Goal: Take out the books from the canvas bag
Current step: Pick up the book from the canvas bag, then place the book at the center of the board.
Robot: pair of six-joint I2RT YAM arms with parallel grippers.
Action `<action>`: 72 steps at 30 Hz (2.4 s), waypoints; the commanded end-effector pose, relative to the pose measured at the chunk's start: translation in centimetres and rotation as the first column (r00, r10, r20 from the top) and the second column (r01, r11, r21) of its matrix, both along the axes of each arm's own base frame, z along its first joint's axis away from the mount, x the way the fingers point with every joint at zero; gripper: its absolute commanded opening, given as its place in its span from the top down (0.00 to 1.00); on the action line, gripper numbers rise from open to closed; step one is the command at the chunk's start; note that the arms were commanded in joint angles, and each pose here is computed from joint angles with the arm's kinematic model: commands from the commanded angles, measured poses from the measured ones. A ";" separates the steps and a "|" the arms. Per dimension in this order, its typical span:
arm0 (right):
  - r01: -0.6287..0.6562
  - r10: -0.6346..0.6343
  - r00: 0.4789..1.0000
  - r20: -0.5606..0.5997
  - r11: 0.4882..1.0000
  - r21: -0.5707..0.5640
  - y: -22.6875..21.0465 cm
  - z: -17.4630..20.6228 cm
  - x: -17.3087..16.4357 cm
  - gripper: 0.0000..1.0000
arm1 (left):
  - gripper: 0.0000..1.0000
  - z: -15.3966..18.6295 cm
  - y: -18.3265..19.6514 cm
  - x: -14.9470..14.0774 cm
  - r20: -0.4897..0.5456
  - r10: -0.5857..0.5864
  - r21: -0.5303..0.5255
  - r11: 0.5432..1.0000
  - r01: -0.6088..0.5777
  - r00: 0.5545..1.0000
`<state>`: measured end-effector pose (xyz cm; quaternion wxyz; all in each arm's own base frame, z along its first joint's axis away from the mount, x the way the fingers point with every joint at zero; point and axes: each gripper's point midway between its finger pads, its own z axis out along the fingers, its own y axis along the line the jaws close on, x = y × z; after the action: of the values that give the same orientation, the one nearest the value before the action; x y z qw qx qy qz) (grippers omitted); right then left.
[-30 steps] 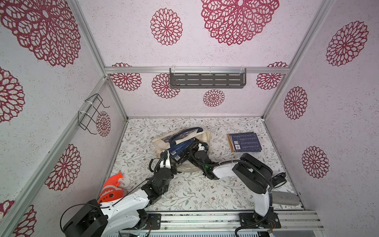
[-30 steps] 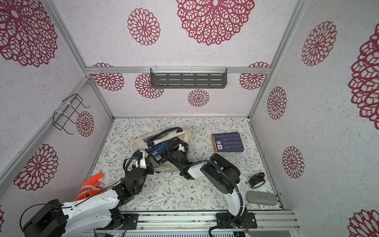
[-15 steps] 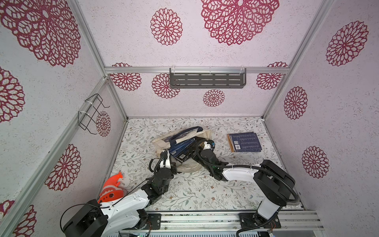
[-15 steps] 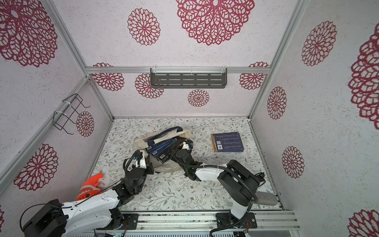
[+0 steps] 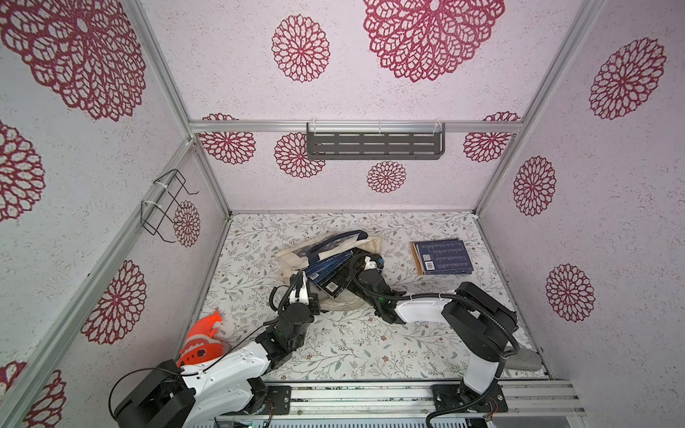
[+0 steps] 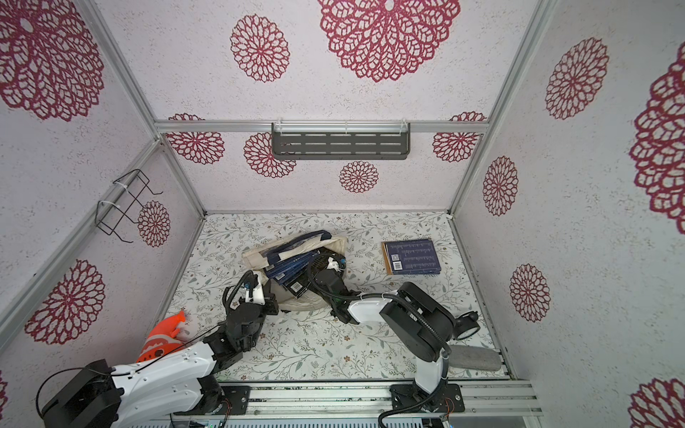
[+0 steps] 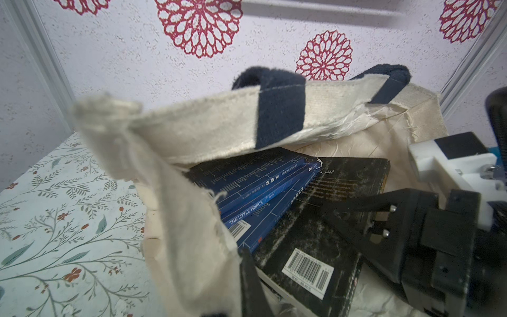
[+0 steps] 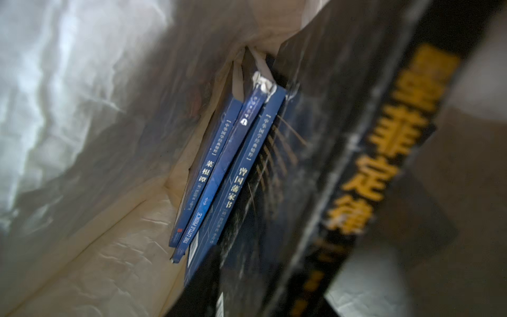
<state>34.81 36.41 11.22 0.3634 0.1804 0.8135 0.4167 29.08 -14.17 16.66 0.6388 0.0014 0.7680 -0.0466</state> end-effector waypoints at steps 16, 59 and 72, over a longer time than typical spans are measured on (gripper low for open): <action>-0.009 0.010 0.985 0.174 1.000 -0.006 -2.9 8.0 -1.7 1.00 | 1.00 1.6 -0.5 0.4 0.015 0.016 -0.014 1.000 -0.016 1.000; 0.617 -0.613 0.740 0.278 0.782 0.082 -29.9 12.2 -7.9 1.00 | 1.00 1.9 -0.2 0.3 0.022 0.023 -0.028 0.999 -0.023 0.999; 0.731 -0.733 0.669 0.121 0.679 0.070 -32.9 6.3 -8.8 1.00 | 1.00 1.8 -0.3 0.3 0.019 0.019 -0.029 0.999 -0.019 1.000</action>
<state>25.89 4.76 16.96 0.5498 0.4121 0.6851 0.2422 29.28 -13.84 16.93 0.6352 -0.0073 0.7716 -0.0331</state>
